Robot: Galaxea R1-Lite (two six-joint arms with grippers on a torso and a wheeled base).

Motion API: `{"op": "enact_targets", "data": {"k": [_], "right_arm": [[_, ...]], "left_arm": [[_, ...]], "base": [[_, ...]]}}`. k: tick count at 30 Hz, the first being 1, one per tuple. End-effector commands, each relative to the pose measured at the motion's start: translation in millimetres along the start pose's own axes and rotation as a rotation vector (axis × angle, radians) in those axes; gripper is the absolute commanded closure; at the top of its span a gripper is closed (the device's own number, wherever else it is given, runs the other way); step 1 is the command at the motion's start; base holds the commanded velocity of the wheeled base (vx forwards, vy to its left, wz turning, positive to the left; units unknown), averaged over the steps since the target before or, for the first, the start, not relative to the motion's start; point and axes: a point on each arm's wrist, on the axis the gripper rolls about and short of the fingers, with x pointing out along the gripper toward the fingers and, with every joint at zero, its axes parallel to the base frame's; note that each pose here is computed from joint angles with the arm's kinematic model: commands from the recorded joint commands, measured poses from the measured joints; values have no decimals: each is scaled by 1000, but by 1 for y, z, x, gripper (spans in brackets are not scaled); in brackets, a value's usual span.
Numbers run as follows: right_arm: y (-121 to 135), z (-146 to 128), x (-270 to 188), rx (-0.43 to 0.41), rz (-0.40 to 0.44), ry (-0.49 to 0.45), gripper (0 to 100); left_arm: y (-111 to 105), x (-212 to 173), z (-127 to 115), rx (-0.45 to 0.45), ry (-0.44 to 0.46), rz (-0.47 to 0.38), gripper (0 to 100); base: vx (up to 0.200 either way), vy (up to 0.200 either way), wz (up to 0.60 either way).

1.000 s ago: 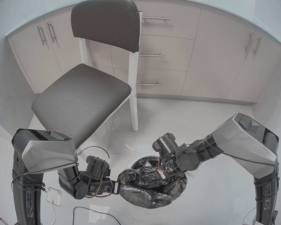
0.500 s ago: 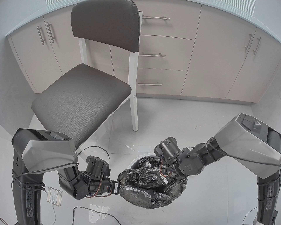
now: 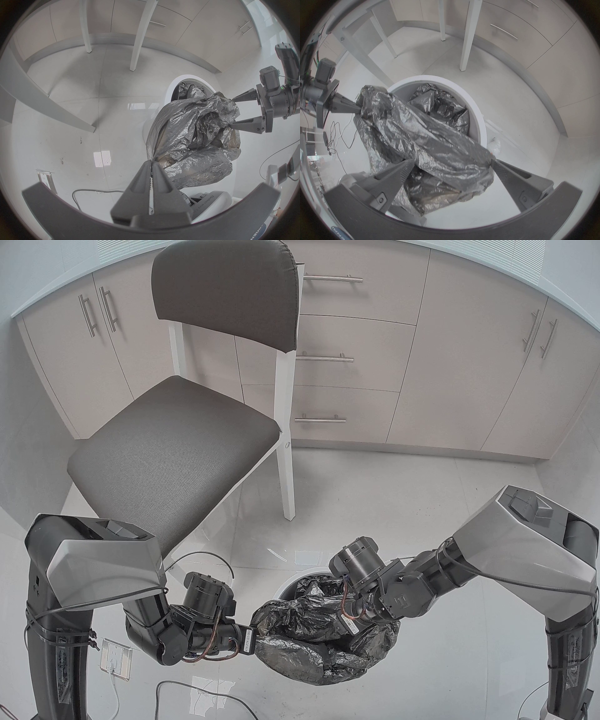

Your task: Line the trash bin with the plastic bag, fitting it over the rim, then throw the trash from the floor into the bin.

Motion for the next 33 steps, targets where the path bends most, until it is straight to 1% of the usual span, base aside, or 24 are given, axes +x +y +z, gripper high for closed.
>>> {"op": "enact_targets", "data": {"k": [1, 6, 14, 15, 17, 21, 22, 26, 33], "right_arm": [[1, 3, 15, 18, -5, -24, 0], [-1, 11, 26, 40, -11, -44, 0], [-14, 17, 29, 81, -32, -61, 0], [-20, 19, 30, 93, -55, -66, 0], [-24, 21, 32, 103, -74, -69, 0], [-29, 25, 33, 122, -80, -96, 0], [-30, 29, 32, 130, -83, -125, 0], [-33, 36, 32, 140, -85, -165, 0], [-36, 46, 45, 169, -95, -189, 0]], "left_arm": [[0, 0, 0, 1, -5, -2, 100], [0, 1, -2, 2, -18, -5, 100], [1, 1, -1, 1, -30, -8, 100], [1, 1, 0, 2, -34, -9, 100], [1, 1, 1, 0, -45, -11, 100], [1, 1, 6, -1, -76, -16, 100], [1, 1, 8, 0, -89, -19, 100], [3, 1, 11, -5, -114, -20, 100], [9, 7, 28, -15, -167, -19, 100]], "base": [[0, 0, 0], [0, 0, 0], [0, 0, 0], [0, 0, 0], [0, 0, 0], [0, 0, 0], [0, 0, 0], [0, 0, 0], [0, 0, 0]]}}
